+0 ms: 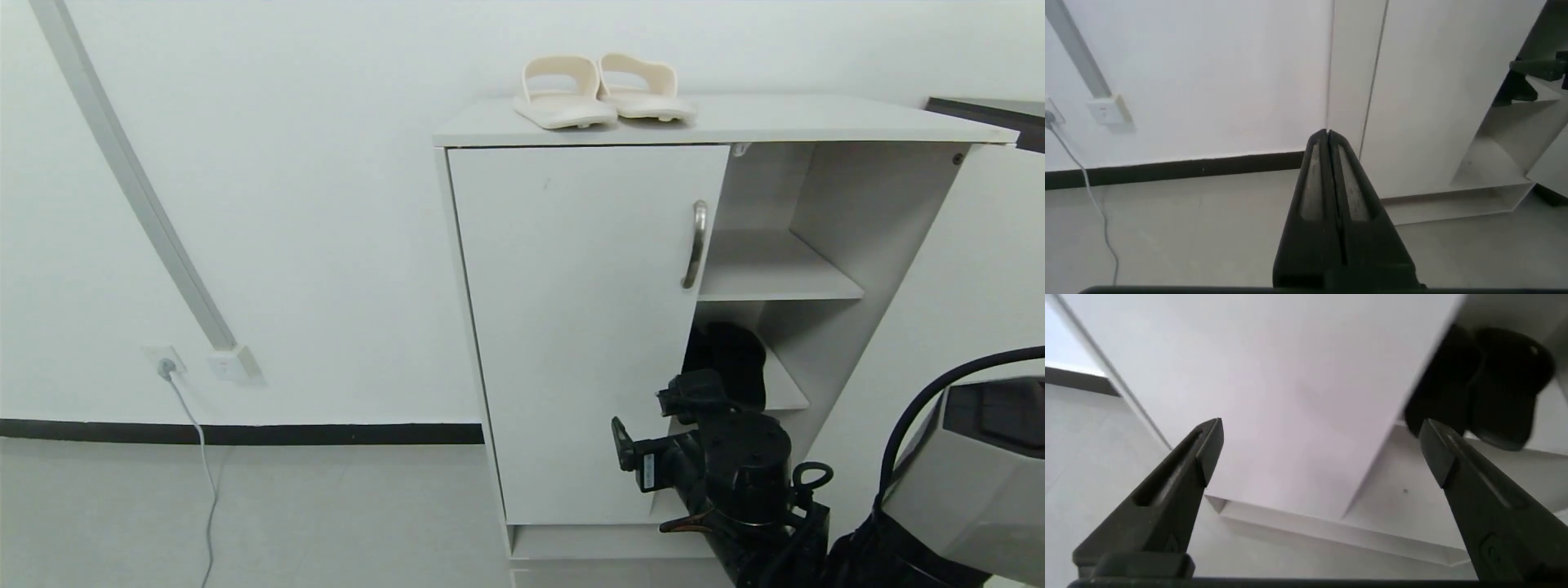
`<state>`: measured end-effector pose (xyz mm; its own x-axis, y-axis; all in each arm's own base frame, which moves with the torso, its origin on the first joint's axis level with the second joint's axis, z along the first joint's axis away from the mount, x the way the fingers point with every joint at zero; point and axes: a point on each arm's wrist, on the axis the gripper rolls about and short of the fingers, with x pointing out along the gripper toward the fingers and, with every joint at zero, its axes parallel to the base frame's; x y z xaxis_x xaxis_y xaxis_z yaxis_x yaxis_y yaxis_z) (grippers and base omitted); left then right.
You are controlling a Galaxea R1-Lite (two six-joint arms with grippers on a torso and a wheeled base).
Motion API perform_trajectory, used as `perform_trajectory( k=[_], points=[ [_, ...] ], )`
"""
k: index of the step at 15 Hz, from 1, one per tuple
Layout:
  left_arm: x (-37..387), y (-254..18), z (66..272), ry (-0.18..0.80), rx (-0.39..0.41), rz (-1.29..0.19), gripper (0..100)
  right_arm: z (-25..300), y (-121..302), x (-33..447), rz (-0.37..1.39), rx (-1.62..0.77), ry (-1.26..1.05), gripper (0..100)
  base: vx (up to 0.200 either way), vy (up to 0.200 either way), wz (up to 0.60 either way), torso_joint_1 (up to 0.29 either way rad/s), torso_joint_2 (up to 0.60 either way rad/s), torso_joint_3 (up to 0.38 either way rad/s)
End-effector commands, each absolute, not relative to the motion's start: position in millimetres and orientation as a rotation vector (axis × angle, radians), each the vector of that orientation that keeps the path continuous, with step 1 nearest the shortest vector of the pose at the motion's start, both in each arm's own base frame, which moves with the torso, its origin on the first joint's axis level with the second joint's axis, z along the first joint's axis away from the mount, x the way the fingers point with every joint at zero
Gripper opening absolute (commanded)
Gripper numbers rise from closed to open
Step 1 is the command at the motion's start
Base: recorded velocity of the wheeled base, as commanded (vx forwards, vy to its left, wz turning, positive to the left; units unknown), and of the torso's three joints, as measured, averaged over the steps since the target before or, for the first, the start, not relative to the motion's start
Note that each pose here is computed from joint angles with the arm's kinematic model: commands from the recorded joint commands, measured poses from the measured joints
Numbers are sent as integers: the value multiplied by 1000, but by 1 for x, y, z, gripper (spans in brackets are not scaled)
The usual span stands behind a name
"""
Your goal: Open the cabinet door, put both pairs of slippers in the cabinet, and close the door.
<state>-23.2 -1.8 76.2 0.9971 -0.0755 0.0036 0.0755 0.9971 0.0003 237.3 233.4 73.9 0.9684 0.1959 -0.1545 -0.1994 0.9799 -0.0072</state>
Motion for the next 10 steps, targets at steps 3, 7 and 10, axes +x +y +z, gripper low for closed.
perform_trajectory(
  k=[3, 7, 10],
  points=[
    [-23, -2, 76, -3, 2, -75, 0, 72, 234, 237, 202, -34, 156, 100, 0, 67, 0, 1, 4, 4],
    [-23, -2, 76, -2, 2, -75, 0, 69, 234, 238, 200, -39, 163, 100, 0, 0, 0, 0, 0, 0],
    [-23, -2, 76, -2, 2, -75, 0, 63, 234, 238, 203, -37, 151, 100, 0, 0, 0, 0, 0, 0]
  ],
)
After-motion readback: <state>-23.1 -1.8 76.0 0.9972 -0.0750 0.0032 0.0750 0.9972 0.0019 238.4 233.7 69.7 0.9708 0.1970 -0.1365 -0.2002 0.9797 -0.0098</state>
